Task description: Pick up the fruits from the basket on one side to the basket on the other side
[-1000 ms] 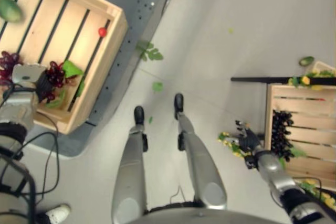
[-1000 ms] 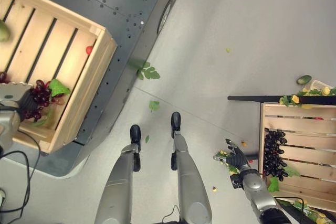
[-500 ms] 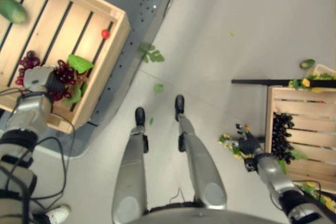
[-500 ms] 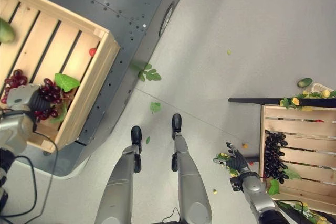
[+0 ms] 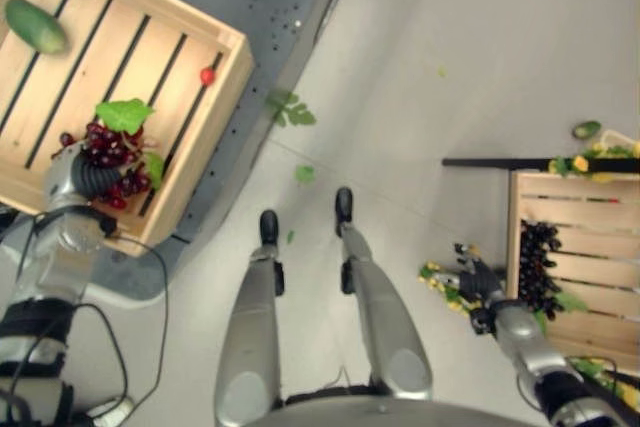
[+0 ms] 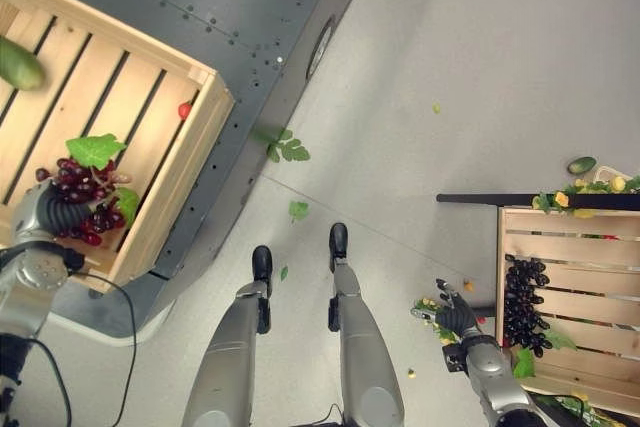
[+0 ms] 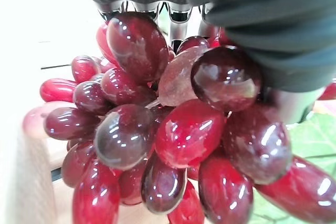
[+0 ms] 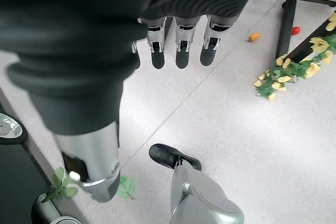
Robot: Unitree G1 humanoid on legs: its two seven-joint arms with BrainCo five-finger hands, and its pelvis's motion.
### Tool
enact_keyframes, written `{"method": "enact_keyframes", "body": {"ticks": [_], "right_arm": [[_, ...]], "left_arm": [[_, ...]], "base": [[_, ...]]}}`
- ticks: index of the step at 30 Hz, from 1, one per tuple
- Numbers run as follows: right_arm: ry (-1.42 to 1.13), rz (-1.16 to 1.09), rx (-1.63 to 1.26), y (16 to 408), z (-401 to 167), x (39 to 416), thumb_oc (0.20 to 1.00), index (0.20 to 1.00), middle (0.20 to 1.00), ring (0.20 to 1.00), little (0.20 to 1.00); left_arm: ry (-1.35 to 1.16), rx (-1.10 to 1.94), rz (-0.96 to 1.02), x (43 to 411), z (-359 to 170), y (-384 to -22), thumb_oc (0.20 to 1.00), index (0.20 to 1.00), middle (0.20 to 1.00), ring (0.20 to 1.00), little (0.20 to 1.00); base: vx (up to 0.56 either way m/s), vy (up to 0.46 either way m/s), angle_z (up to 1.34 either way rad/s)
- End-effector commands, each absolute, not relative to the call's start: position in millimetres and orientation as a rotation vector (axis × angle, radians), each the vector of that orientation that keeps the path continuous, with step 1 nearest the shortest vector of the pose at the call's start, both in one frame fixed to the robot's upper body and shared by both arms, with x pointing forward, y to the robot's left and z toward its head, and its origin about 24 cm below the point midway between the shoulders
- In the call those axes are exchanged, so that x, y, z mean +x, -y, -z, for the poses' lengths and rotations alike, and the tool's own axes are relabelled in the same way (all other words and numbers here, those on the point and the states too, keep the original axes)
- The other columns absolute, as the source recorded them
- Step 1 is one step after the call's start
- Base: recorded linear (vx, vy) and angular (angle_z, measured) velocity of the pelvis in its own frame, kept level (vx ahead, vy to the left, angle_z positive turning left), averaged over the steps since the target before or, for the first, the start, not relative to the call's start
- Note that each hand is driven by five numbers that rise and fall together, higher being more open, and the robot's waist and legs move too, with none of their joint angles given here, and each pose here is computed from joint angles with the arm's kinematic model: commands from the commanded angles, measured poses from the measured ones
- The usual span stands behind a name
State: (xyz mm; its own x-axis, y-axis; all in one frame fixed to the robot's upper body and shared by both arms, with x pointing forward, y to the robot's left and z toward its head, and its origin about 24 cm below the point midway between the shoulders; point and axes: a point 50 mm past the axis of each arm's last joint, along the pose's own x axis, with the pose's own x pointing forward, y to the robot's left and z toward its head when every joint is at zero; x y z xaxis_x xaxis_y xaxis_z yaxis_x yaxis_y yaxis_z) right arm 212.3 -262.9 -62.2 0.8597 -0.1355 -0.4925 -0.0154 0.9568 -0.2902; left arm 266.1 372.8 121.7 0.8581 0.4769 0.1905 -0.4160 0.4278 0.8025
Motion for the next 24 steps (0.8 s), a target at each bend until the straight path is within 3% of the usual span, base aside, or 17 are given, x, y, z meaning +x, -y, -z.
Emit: {"method": "enact_keyframes", "body": {"ticks": [1,24], "right_arm": [[-0.606,0.121,-0.334,290,65,191,1.000,1.000,1.000,1.000,1.000],[-0.753,0.137,-0.339,298,87,170,1.000,1.000,1.000,1.000,1.000]], "left_arm": [[0.051,0.767,-0.634,256,-132,-377,0.200,0.200,0.200,0.200,0.200],[0.245,0.257,-0.441,242,-130,-340,0.200,0.200,0.200,0.200,0.200]], "base": [[0.03,-0.008,-0.05],[0.02,-0.004,0.00]]}}
